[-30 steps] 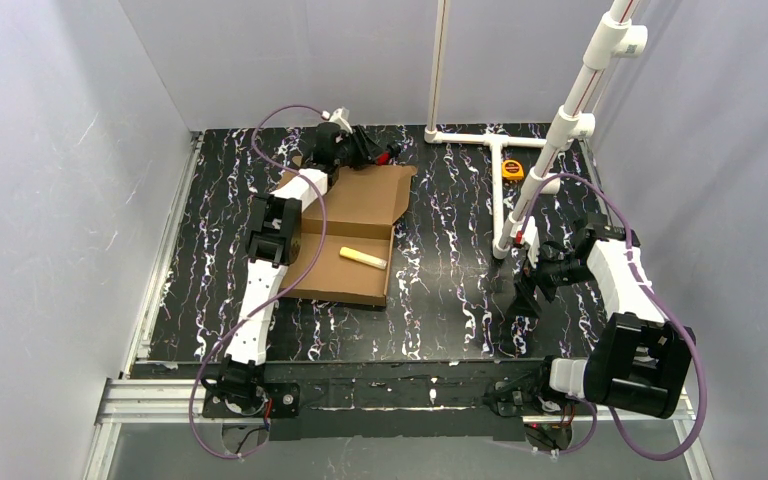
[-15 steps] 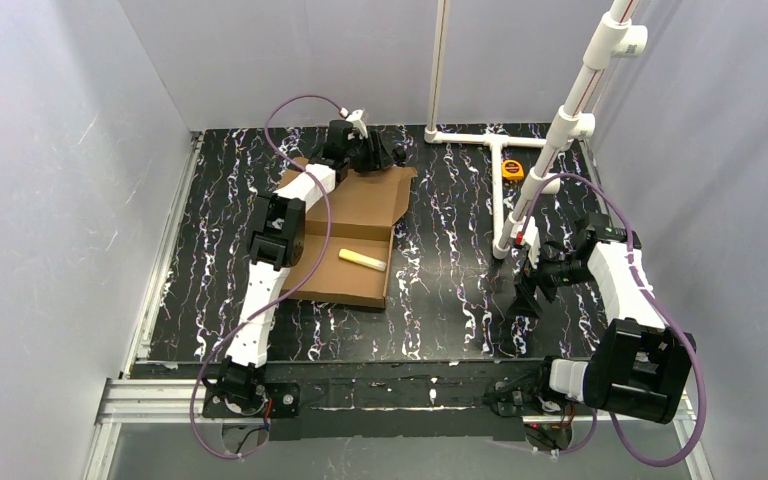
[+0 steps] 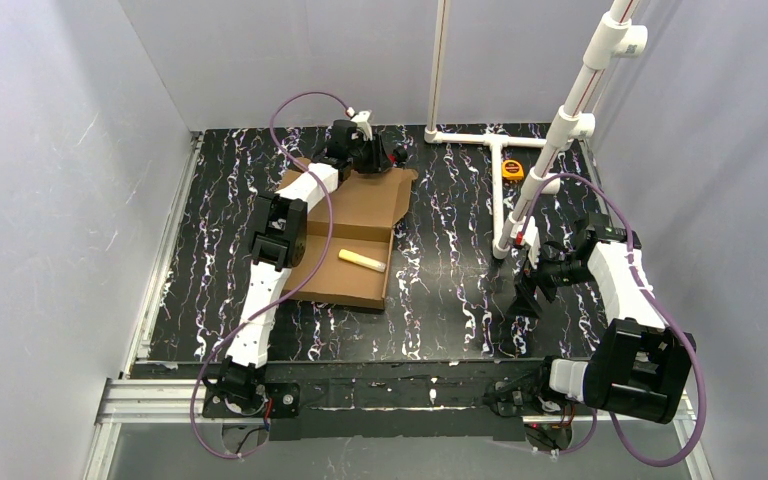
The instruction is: Fold the paper box
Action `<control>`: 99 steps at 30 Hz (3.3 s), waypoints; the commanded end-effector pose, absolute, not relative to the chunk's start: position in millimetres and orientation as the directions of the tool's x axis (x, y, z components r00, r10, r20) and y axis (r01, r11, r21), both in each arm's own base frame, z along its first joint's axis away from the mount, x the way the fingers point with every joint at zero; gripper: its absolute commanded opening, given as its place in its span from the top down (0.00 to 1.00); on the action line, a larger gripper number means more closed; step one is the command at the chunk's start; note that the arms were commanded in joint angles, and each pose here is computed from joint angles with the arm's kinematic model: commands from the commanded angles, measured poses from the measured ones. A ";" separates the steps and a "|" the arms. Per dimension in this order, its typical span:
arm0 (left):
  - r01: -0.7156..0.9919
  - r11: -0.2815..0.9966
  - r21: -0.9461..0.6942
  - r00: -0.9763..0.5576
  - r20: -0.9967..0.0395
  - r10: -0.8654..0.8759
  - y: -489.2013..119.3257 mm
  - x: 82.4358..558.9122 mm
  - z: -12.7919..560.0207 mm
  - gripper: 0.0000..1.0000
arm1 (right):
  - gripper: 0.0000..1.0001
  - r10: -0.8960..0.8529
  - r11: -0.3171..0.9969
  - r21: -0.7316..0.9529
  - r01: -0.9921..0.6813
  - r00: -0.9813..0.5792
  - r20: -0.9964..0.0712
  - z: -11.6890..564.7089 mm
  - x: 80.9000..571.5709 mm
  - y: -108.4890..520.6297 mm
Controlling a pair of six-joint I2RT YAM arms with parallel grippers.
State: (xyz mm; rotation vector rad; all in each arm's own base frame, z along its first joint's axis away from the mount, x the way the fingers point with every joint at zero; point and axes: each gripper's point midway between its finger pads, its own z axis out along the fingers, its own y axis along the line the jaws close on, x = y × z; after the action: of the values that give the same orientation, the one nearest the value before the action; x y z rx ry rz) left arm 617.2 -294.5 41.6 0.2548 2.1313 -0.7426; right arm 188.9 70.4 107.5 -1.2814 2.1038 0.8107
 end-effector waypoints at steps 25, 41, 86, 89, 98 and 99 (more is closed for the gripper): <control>0.458 0.776 -0.433 -0.415 -0.877 -0.244 -217.6 411.7 271.2 1.00 | 0.02 -0.557 0.369 0.142 -0.919 -0.341 -0.757 125.3 194.0 77.5; 0.045 0.913 -0.406 -0.688 -0.675 -0.266 -121.7 253.1 163.9 1.00 | 0.02 -0.529 0.422 0.131 -0.897 -0.361 -0.768 124.0 205.3 77.4; 0.045 0.998 0.038 -0.519 -0.853 0.056 -35.8 248.7 176.3 0.01 | 0.00 -0.446 0.655 -0.090 -0.750 -0.288 -0.848 206.0 338.8 315.8; 0.041 0.999 0.036 -0.503 -0.863 0.051 -35.0 248.5 179.6 0.01 | 0.00 -0.261 0.845 -0.033 -0.534 -0.359 -0.896 219.3 382.8 313.1; 0.079 0.997 0.007 -0.506 -0.862 0.046 -43.8 248.9 181.6 0.01 | 0.00 0.178 0.920 0.354 -0.167 -0.627 -0.759 165.7 456.1 287.8; 0.080 0.997 0.007 -0.503 -0.863 0.046 -43.9 249.1 182.5 0.01 | 0.00 0.187 0.919 0.362 -0.154 -0.639 -0.746 157.3 462.6 283.5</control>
State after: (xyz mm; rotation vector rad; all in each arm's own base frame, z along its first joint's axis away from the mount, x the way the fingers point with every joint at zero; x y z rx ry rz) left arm 248.4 -45.2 177.5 0.0836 2.1094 -0.0438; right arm 423.2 303.4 174.7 -0.3216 2.1525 0.4112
